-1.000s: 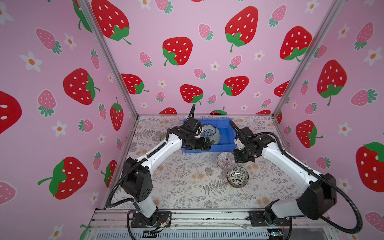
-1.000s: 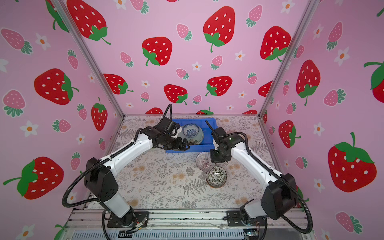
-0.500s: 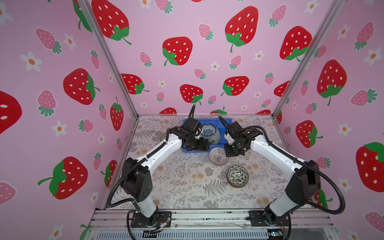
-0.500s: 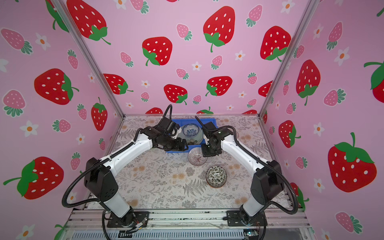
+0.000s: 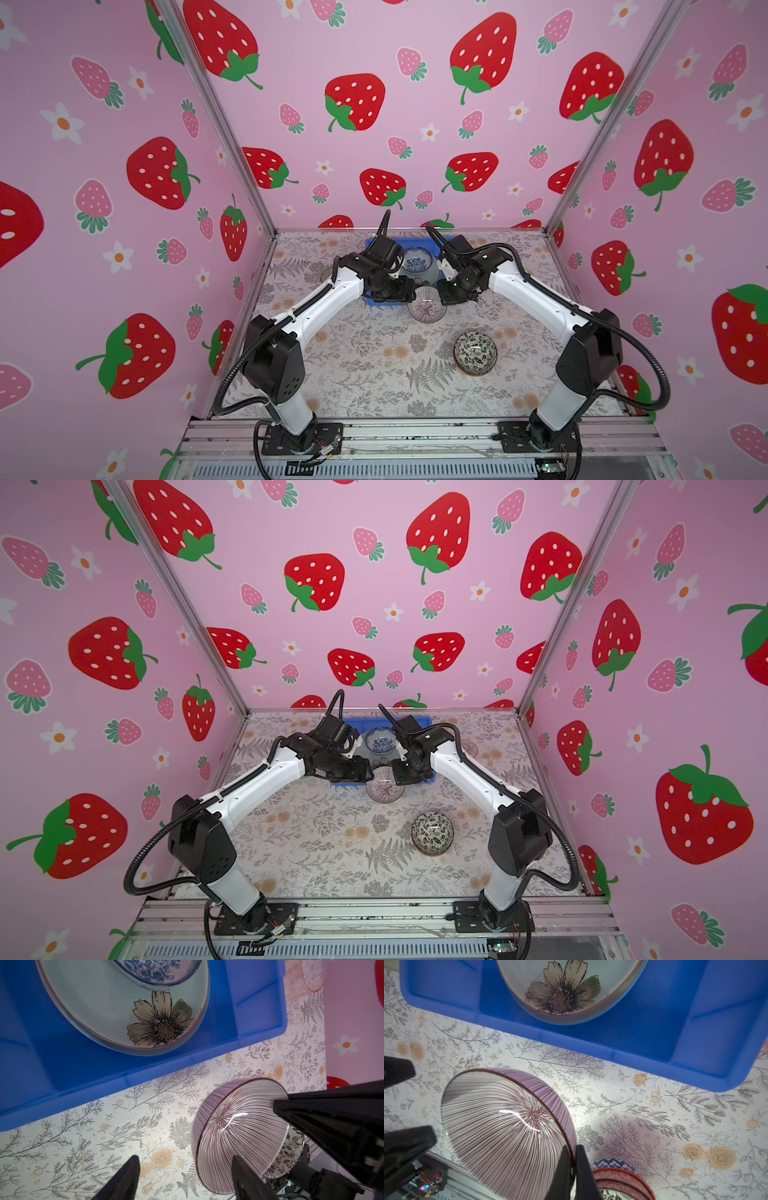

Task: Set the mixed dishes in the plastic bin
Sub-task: 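Carry the striped bowl toward the bin with the right gripper while the left grasps it, then hold the striped bowl with the left gripper while the right gripper releases and withdraws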

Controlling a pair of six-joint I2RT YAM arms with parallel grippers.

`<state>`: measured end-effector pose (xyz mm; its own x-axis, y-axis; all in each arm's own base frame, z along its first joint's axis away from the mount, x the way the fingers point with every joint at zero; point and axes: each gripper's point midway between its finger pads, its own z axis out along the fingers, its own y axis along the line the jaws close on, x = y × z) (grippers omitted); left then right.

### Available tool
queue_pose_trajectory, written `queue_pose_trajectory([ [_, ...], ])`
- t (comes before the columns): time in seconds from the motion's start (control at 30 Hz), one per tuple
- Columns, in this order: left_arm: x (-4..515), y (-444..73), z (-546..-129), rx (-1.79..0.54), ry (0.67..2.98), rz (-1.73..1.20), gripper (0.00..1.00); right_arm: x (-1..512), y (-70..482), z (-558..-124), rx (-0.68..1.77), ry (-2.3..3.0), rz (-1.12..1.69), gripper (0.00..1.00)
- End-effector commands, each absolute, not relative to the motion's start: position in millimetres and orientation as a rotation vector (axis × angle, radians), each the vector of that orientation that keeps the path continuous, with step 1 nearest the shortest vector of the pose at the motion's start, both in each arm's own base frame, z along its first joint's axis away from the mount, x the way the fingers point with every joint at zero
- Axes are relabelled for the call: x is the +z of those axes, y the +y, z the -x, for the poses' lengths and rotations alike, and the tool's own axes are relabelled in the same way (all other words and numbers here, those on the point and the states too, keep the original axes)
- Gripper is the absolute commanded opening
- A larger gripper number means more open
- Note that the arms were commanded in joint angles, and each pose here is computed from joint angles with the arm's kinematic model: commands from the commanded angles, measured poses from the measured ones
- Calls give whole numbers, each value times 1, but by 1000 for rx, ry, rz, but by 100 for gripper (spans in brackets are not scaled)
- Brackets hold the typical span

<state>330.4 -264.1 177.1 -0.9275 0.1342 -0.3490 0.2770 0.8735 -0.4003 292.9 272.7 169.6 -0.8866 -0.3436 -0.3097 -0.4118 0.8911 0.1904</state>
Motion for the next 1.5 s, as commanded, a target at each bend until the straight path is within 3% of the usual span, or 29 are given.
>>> queue_pose_trajectory([
  [0.0, 175, -261, -334, -613, 2749, -311, 70, 186, 284, -295, 401, 2744, 604, 1],
  [0.67, 160, -256, -338, -548, 2788, -291, 34, 187, 301, -293, 426, 2722, 644, 1],
  [1.47, 155, -258, -337, -542, 2807, -297, 9, 189, 315, -292, 510, 2704, 672, 2],
])
